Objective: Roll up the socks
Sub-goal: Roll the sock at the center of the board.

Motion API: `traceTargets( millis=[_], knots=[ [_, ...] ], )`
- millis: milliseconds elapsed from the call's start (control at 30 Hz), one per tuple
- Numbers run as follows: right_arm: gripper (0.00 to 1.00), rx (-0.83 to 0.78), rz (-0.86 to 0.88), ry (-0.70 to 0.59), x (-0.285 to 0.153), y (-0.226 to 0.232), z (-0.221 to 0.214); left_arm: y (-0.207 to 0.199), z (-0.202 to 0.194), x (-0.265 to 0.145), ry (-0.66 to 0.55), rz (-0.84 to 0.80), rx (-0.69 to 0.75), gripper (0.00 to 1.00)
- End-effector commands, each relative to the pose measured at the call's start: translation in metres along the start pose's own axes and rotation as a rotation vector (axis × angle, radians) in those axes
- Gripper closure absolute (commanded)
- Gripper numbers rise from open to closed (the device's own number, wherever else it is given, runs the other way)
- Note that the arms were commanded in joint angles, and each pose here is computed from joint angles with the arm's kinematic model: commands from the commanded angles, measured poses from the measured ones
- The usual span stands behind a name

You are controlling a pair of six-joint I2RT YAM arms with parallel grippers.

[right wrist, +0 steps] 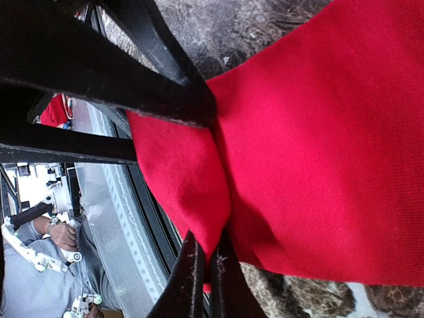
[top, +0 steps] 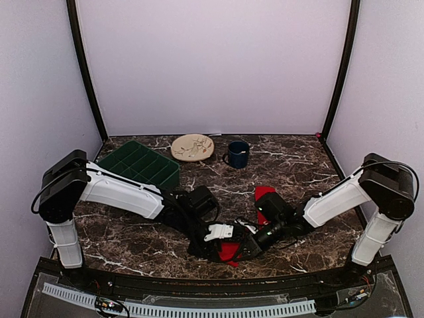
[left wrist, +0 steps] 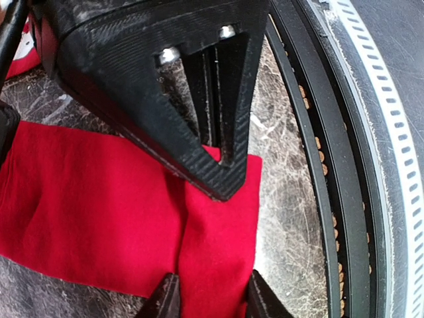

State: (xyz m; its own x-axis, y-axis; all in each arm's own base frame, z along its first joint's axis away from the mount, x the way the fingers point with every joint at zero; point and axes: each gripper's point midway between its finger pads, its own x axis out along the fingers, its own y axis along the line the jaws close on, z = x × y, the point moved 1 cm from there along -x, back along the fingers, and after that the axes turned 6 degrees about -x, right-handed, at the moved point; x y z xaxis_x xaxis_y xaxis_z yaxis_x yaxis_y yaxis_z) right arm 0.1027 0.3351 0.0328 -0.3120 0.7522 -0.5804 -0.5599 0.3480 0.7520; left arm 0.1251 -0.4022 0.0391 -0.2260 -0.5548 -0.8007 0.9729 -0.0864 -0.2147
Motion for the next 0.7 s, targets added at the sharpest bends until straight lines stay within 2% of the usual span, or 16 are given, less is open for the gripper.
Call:
traceTargets(
  millis=[0, 167, 267, 433, 667],
  knots=[
    [1.00, -0.004, 0.012, -0.006, 0.000, -0.001, 0.003, -0.004, 0.002, 0.001, 0.010, -0.028, 0.001, 0.69],
    [1.00, 0.000, 0.008, -0.006, -0.001, -0.001, 0.002, -0.005, 0.000, 0.006, 0.029, -0.047, -0.013, 0.75],
    [0.94, 0.001, 0.007, -0.007, -0.001, 0.000, 0.002, -0.005, 0.000, 0.007, 0.035, -0.055, -0.019, 0.79],
    [0.78, 0.009, -0.004, -0.011, -0.002, -0.003, 0.001, -0.005, -0.001, 0.007, 0.042, -0.063, -0.037, 0.84],
    [0.72, 0.027, -0.011, -0.034, -0.008, -0.007, 0.001, -0.001, -0.010, 0.002, 0.050, -0.088, -0.098, 0.87]
  ],
)
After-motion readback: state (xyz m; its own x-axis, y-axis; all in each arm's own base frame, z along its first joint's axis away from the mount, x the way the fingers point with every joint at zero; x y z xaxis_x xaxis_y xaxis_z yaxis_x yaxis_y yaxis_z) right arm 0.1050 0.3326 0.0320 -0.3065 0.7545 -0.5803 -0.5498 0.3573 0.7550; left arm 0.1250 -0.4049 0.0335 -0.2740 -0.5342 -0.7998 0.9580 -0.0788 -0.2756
